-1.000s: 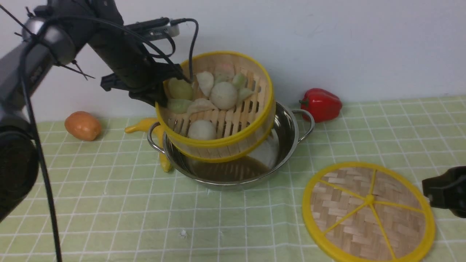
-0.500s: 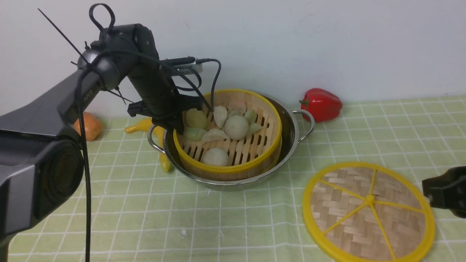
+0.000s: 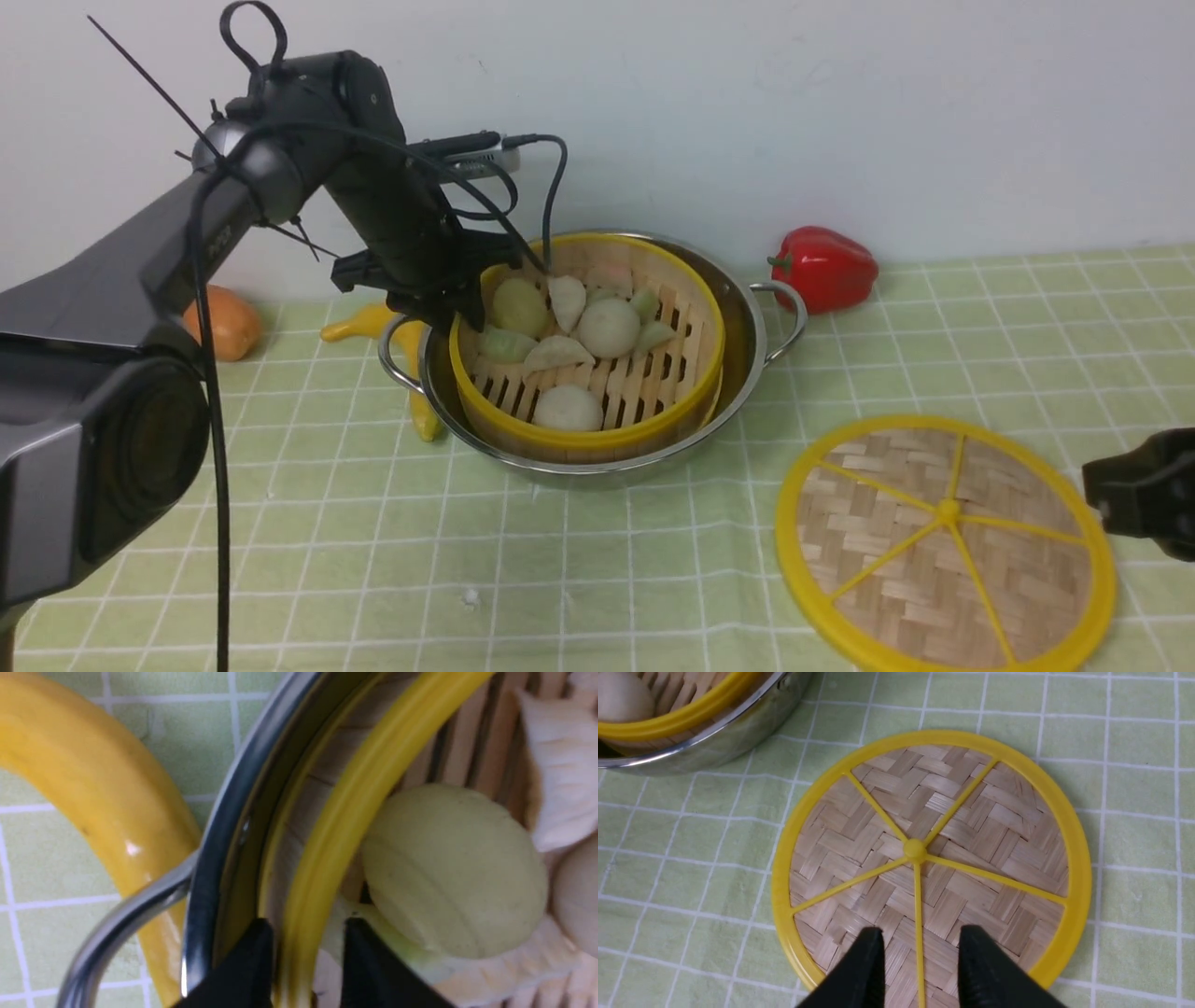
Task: Place the steamer in the pot on the green tablecloth, and put the lid on the steamer.
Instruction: 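Place the bamboo steamer basket with dumplings into the steel pot with the left gripper, then move the gripper down to the bamboo steamer lid and grasp its center knob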
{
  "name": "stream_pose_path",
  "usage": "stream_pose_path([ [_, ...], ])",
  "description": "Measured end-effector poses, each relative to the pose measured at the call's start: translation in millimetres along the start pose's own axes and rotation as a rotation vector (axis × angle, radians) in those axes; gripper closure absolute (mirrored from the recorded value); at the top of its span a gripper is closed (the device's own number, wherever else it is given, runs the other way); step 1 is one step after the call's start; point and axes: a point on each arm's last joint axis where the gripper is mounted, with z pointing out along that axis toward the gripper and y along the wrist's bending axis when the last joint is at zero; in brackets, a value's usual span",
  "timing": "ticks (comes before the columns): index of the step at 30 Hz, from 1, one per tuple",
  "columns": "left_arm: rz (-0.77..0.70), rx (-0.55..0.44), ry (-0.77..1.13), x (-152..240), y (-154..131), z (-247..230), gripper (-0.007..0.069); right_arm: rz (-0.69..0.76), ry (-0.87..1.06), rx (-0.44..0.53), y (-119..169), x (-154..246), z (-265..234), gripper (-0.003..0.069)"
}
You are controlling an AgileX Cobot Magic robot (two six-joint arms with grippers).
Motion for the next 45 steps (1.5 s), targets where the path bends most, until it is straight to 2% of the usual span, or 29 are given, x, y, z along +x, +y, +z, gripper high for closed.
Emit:
stream_pose_path([
  [5,0.009,0.009,-0.053,-2.8,-4.1,-25.3,0.0241,0.0,0.005,0.0,0.0,0.5,0.0,0.0417],
  [9,0.019,0.019,-0.117,-3.4,-8.8,-56.9,0.0204,0.035,-0.007,-0.024,2.2,-0.8,-0.1,0.0417],
  [11,0.028,0.032,-0.182,-1.0,-13.5,-91.1,0.02,0.099,-0.02,-0.104,9.6,-2.4,-0.6,0.0417],
  [12,0.031,0.035,-0.193,-0.4,-14.4,-97.0,0.02,0.089,-0.02,-0.114,10.8,-2.3,-0.7,0.0417],
  [13,0.046,0.05,-0.241,3.2,-18.1,-122.5,0.0218,0.084,-0.021,-0.205,21.3,-2.2,-1.8,0.0417],
  [14,0.059,0.058,-0.272,6.1,-20.3,-138.5,0.0234,0.068,-0.019,-0.257,28.6,-1.3,-2.7,0.0417],
  [16,0.094,0.072,-0.349,17.3,-24.7,-178.4,0.0321,0.007,-0.015,-0.422,52.6,2.7,-7.4,0.0417],
  [17,0.109,0.077,-0.39,21.7,-27.0,-198.5,0.0378,-0.012,-0.013,-0.474,60.8,4.6,-9.5,0.0417],
  [20,0.157,0.08,-0.472,38.5,-30.2,-239.9,0.052,-0.04,-0.007,-0.544,73.3,8.4,-12.9,0.0417],
  [22,0.182,0.079,-0.51,50.1,-31.2,-260.4,0.0573,-0.046,-0.005,-0.548,75.1,9.3,-13.2,0.0417],
  [24,0.236,0.065,-0.566,73.6,-32.1,-293.7,0.0627,-0.043,-0.006,-0.528,74.1,9.0,-11.9,0.0417],
  [25,0.282,0.061,-0.6,90.1,-31.8,-310.7,0.0645,-0.056,-0.002,-0.487,72.2,6.5,-8.7,0.0417],
  [28,0.354,0.044,-0.639,137.8,-28.4,-341.2,0.0648,-0.103,0.014,-0.391,70.2,-5.3,0.2,0.0417],
  [31,0.388,0.031,-0.612,184.7,-21.2,-344.6,0.0648,-0.139,0.058,-0.263,69.9,-25.7,15.6,0.0417],
  [32,0.388,0.031,-0.612,189.2,-20.6,-345.8,0.0648,-0.127,0.072,-0.26,69.9,-24.9,17.9,0.0417],
  [34,0.413,0.021,-0.586,232.8,-11.6,-334.5,0.0648,-0.144,0.136,-0.121,69.2,-46.0,36.7,0.0417],
  [35,0.414,0.02,-0.595,235.2,-11.0,-333.7,0.0648,-0.156,0.126,-0.117,69.4,-48.5,35.5,0.0417],
  [38,0.417,0.024,-0.657,281.7,-0.4,-311.5,0.0648,-0.171,0.243,0.041,66.5,-62.9,67.2,0.0417],
  [42,0.4,0.04,-0.74,333.2,12.5,-278.4,0.0648,-0.208,0.377,0.15,62.5,-61.2,109.2,0.0417],
  [45,0.398,0.044,-0.763,361.9,20.0,-258.2,0.0648,-0.217,0.477,0.188,58.6,-47.8,139.8,0.0417],
])
